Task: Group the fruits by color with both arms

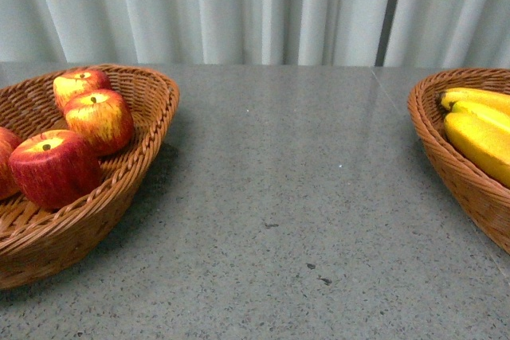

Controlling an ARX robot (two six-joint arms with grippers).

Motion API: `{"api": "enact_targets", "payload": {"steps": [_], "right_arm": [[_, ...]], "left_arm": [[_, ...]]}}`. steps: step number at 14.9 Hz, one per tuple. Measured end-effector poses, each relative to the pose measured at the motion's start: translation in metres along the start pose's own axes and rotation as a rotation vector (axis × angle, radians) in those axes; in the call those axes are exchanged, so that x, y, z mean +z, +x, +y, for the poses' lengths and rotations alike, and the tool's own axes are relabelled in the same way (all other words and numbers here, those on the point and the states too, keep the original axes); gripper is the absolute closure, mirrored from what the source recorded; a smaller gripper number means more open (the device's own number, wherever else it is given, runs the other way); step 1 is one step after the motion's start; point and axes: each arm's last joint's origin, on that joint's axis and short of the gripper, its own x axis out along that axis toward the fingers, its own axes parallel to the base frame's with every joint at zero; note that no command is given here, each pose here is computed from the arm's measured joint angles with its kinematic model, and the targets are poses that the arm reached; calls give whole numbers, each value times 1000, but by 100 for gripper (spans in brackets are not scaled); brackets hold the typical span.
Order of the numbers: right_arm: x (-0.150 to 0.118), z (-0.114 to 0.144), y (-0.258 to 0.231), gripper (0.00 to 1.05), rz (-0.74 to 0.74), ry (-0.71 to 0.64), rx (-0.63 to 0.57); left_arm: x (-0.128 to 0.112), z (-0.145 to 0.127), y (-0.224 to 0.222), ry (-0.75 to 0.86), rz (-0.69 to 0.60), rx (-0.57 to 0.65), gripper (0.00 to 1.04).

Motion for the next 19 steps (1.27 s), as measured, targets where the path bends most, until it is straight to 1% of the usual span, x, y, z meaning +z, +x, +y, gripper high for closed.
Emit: {"api": "enact_targets", "payload": {"steps": [1,3,4,5,6,8,9,10,11,12,13,14,19], "right_arm": [[-5,-1,-5,7,15,18,12],[0,-8,-14,7,-31,15,4],[-4,-7,-21,17,-209,-84,-83],[-19,-3,-34,28,-289,-138,-133],[-37,5,-50,41,-323,-168,-137],[-71,15,-80,67,-321,-184,-140],[-92,19,-91,83,-330,-189,-147],[-100,20,-94,94,-337,-194,-145],[-115,22,-97,103,-328,-200,-143],[-124,24,-99,103,-323,-197,-151],[-133,32,-102,103,-327,-201,-139],[-137,34,-104,103,-331,-203,-128],[-160,30,-116,103,-328,-200,-145]], "left_arm": [[0,0,0,0,0,0,7],[0,0,0,0,0,0,7],[0,0,0,0,0,0,7],[0,0,0,0,0,0,7],[0,0,0,0,0,0,7],[0,0,0,0,0,0,7],[0,0,0,0,0,0,7],[0,0,0,0,0,0,7],[0,0,0,0,0,0,7],[0,0,0,0,0,0,7],[0,0,0,0,0,0,7],[0,0,0,0,0,0,7],[0,0,0,0,0,0,7]]}}
